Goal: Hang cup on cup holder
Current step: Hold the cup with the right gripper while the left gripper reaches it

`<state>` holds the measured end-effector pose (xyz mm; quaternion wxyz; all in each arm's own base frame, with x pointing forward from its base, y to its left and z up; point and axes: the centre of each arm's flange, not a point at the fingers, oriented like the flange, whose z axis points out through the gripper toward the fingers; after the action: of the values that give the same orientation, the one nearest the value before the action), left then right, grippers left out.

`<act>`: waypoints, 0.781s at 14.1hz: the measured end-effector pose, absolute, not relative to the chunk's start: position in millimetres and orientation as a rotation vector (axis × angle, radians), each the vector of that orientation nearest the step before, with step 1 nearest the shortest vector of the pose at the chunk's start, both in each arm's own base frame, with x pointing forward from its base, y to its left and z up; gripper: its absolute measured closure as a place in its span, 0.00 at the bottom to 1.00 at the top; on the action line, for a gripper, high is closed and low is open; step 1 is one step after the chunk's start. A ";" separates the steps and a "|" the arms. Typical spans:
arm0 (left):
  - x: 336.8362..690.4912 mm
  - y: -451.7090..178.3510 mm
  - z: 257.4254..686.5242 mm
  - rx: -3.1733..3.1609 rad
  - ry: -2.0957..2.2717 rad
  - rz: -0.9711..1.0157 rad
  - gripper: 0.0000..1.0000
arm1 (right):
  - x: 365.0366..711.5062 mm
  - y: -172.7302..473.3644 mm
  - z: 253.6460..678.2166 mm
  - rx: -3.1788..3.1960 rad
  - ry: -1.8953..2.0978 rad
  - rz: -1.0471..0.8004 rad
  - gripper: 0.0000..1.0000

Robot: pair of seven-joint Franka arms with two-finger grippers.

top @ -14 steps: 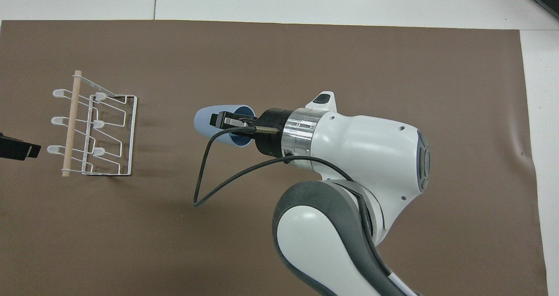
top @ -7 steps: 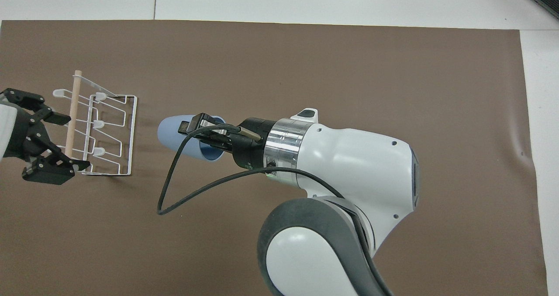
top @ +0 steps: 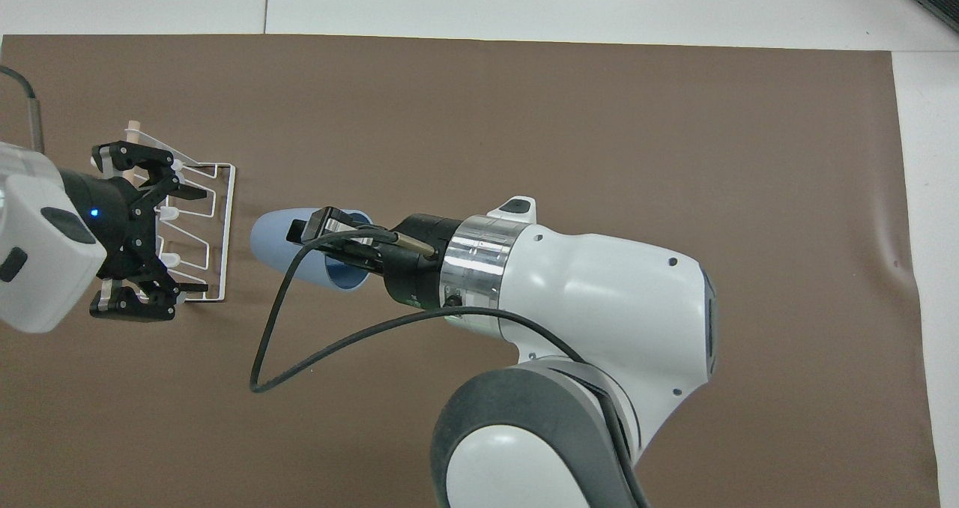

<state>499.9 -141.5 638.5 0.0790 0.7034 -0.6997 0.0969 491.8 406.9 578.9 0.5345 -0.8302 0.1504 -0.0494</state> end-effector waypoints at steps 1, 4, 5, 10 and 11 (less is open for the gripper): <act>498.9 -144.9 638.7 2.088 -2.095 0.299 0.00 | 491.8 406.9 579.0 -1.978 0.358 -0.118 0.95; 496.5 -162.4 636.5 2.051 -2.106 0.339 0.00 | 489.9 409.3 579.0 -1.979 0.354 -0.115 0.95; 495.1 -171.6 634.5 2.038 -2.120 0.350 0.00 | 488.6 410.8 579.0 -1.979 0.350 -0.113 0.95; 488.3 -201.6 626.0 2.047 -2.106 0.366 0.00 | 487.6 412.0 579.1 -1.979 0.348 -0.111 0.95; 486.0 -207.9 621.8 2.042 -2.107 0.362 0.00 | 487.6 412.0 579.1 -1.979 0.348 -0.111 0.95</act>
<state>486.0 -207.9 621.8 0.0924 0.6877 -0.7097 0.1219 487.6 412.0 579.1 0.5349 -0.8309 0.1461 -0.0466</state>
